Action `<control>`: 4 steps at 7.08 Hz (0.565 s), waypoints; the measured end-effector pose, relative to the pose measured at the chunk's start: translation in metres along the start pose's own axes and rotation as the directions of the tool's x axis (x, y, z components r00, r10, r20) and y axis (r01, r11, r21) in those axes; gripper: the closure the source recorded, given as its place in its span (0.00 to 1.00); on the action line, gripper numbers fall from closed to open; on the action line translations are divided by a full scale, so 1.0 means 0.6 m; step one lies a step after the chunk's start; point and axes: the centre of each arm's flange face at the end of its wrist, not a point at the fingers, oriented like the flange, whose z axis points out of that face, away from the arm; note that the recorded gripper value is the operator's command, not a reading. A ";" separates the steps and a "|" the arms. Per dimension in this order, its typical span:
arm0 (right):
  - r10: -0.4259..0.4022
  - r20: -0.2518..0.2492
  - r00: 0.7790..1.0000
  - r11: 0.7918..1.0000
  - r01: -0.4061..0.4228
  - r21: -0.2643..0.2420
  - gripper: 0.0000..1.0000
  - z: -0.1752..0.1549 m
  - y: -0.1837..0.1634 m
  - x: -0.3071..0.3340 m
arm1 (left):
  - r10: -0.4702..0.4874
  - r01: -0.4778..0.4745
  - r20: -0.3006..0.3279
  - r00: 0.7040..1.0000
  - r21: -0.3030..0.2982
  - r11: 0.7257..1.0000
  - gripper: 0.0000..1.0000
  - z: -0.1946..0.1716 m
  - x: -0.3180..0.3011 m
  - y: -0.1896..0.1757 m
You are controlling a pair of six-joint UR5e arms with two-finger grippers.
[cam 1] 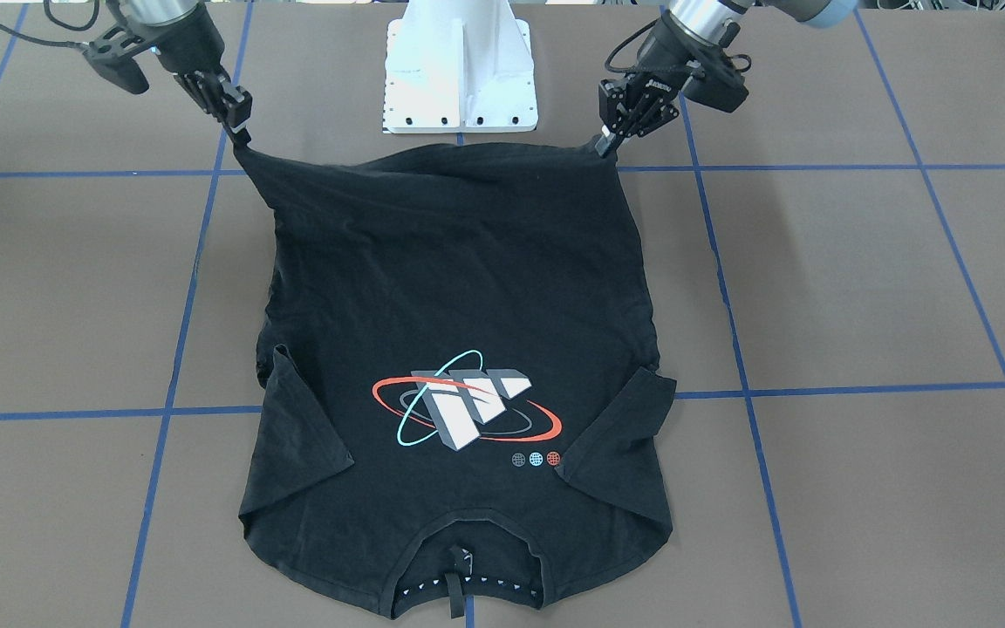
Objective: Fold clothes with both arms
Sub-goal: 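Lift the hem with both grippers and fold it toward the collar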
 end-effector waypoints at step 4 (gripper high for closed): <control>0.047 -0.052 0.998 0.996 -0.042 0.081 1.00 -0.002 -0.145 -0.153 | 0.111 -0.124 0.091 0.990 0.161 0.979 1.00 0.002 -0.032 -0.221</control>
